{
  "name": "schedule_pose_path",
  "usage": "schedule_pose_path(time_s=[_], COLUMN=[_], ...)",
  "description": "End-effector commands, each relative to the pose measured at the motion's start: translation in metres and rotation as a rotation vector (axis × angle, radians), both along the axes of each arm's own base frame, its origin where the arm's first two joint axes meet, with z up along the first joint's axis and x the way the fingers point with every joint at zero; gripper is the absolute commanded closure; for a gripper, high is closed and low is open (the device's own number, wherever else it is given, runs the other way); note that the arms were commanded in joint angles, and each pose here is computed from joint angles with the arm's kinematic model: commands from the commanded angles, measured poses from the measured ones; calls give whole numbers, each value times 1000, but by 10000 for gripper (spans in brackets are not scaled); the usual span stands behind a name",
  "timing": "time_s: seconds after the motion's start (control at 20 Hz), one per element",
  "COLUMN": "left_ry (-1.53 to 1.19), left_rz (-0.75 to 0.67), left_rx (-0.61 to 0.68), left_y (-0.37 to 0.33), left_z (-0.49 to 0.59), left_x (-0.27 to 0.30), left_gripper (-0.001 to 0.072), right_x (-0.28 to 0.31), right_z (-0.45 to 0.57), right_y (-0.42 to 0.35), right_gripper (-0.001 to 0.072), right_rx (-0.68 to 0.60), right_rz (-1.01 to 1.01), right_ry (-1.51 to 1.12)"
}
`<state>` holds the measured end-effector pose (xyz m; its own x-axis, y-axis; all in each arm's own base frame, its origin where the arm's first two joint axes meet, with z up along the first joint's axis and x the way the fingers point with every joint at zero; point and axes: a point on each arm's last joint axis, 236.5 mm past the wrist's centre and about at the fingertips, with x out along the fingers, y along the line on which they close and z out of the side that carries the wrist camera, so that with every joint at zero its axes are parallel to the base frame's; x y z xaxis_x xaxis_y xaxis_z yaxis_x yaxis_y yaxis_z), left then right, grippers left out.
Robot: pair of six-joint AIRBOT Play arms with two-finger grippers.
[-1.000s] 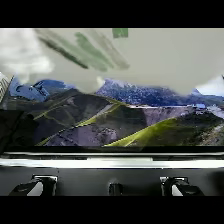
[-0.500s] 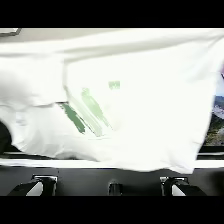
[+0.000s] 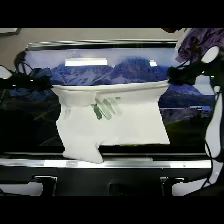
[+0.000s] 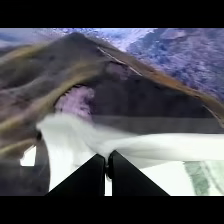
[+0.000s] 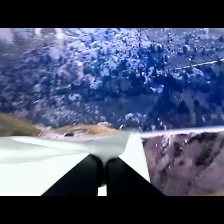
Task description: Fold the clothes and pants, and hang the long-sleeved shirts on hangers.
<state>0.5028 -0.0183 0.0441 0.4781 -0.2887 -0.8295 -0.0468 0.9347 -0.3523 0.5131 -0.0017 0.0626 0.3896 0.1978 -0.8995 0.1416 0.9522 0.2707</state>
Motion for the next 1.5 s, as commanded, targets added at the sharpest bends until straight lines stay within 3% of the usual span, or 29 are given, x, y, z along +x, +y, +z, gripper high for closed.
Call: schedule_pose_path(time_s=[0.0,0.2,0.7,1.45], left_ry=[12,-2,391,536], left_rz=[13,21,-23,-46], left_rx=[0,3,-69,-85], left_y=[-9,-4,-22,-27], left_z=[-67,-70,-94,-135], left_x=[40,52,-34,-55], left_gripper=[696,695,695,683], right_x=[27,29,-46,-80], right_z=[-71,-80,-115,-155], right_y=[-5,-8,-3,6], right_gripper=[685,686,685,683], right_rx=[16,3,7,53], right_rz=[-47,-49,22,27], right_ry=[50,57,411,629])
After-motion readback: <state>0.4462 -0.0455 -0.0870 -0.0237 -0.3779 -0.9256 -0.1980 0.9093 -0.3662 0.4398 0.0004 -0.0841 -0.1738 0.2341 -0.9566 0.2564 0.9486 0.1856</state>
